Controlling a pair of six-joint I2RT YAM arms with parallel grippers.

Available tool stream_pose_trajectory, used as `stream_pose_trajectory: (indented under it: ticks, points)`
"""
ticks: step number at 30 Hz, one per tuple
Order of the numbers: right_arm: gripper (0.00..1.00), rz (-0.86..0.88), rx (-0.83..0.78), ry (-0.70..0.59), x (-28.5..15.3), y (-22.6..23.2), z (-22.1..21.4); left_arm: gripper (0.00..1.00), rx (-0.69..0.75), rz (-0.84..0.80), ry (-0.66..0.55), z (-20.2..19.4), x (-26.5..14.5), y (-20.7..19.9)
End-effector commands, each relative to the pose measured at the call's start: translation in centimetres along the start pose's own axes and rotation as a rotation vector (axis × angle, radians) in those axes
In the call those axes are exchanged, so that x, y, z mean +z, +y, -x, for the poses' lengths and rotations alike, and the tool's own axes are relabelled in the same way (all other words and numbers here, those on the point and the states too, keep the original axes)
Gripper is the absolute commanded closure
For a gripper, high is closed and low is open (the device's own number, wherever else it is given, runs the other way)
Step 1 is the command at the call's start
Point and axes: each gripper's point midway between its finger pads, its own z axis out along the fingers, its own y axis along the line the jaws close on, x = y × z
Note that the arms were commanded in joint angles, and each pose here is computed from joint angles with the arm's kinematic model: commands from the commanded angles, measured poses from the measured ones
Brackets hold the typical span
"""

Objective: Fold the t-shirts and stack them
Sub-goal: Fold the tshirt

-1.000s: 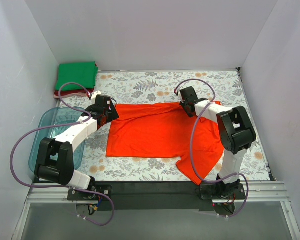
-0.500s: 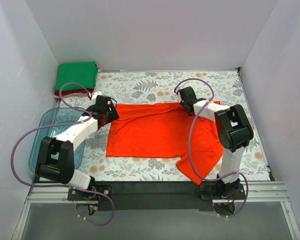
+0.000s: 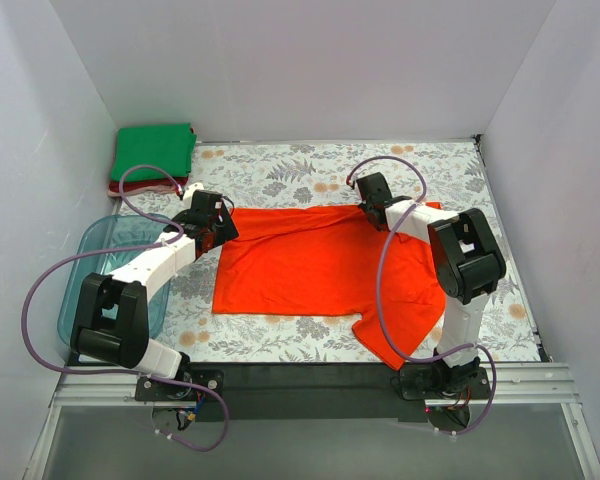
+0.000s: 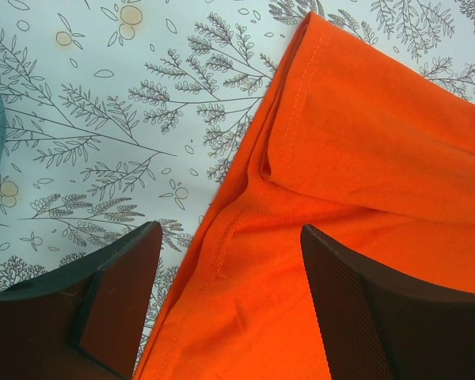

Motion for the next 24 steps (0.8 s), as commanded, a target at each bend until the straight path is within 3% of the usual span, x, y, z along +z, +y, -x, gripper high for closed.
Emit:
stream_pose_trajectory:
  ticks: [1,11,24]
  points:
    - [0.99,-0.015,0.022,-0.060,-1.1,-0.5,1.9,0.30,0.004,-0.011,-0.021,0.9,-0.4,-0.4]
    - [0.99,0.162,0.058,-0.053,-4.9,1.9,1.2,0.30,0.003,-0.019,-0.016,0.8,-0.4,-0.6]
    - [0.99,0.400,0.152,0.129,-8.7,5.6,-1.8,0.30,0.011,-0.026,0.002,0.4,-0.2,-0.8]
